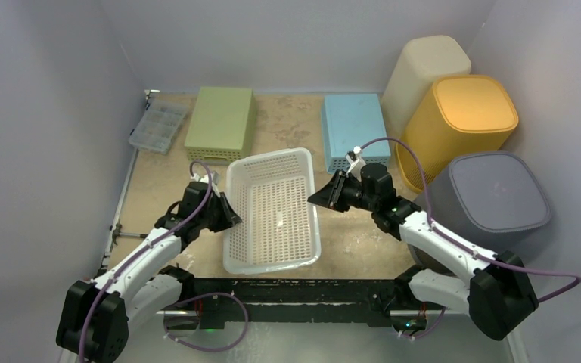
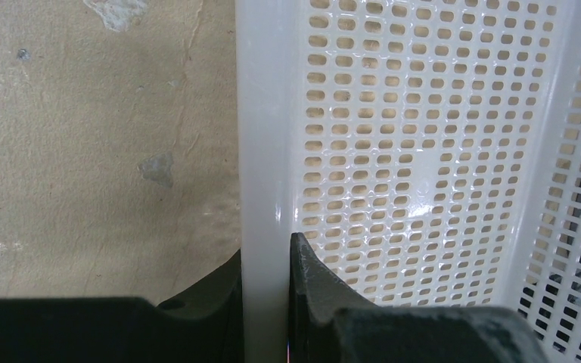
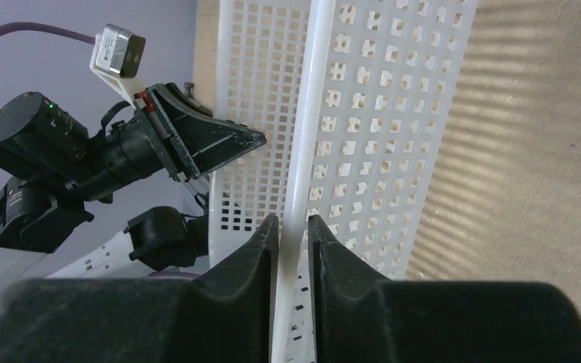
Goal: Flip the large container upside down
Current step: Turn the container upside down at the center of the board.
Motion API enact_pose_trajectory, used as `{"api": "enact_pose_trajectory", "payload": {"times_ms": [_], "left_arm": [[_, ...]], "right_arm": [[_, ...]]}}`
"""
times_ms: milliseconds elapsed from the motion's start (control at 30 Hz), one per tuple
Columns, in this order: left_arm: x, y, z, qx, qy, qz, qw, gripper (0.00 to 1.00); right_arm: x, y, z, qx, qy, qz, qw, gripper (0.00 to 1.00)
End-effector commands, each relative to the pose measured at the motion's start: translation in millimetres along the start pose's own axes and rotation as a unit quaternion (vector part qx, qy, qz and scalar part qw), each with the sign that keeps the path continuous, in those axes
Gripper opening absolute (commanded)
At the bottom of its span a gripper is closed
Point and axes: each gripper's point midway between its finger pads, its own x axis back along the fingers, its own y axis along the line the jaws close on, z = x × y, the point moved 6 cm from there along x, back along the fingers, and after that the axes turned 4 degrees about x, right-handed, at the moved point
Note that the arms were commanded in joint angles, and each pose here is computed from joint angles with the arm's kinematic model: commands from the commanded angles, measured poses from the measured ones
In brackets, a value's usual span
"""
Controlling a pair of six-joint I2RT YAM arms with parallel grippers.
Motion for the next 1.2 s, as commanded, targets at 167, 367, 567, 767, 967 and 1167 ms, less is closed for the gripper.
{"api": "enact_pose_trajectory", "payload": {"times_ms": [167, 367, 567, 767, 967, 1167], "left_arm": [[2, -22, -7, 0.004, -0.016, 0.072, 0.997, 0.15], [7, -28, -17, -0.002, -0.030, 0.066, 0.997, 0.28], [25, -42, -41, -0.033, -0.063, 0.050, 0.996, 0.56], [61, -55, -79, -0.068, -0.132, -0.007, 0.989, 0.67], [86, -50, -106, -0.099, -0.173, -0.105, 0.974, 0.70], [97, -40, -118, -0.114, -0.206, -0.166, 0.958, 0.73]], "right_arm": [[-1, 25, 4, 0.004, 0.031, -0.076, 0.997, 0.02], [7, 30, -7, 0.020, -0.002, -0.051, 0.998, 0.00], [18, 29, -22, 0.050, -0.027, 0.029, 0.998, 0.00], [28, 38, -40, 0.087, -0.048, 0.080, 0.992, 0.00], [38, 48, -51, 0.122, -0.061, 0.128, 0.982, 0.00], [42, 76, -59, 0.167, -0.073, 0.140, 0.973, 0.00]]}}
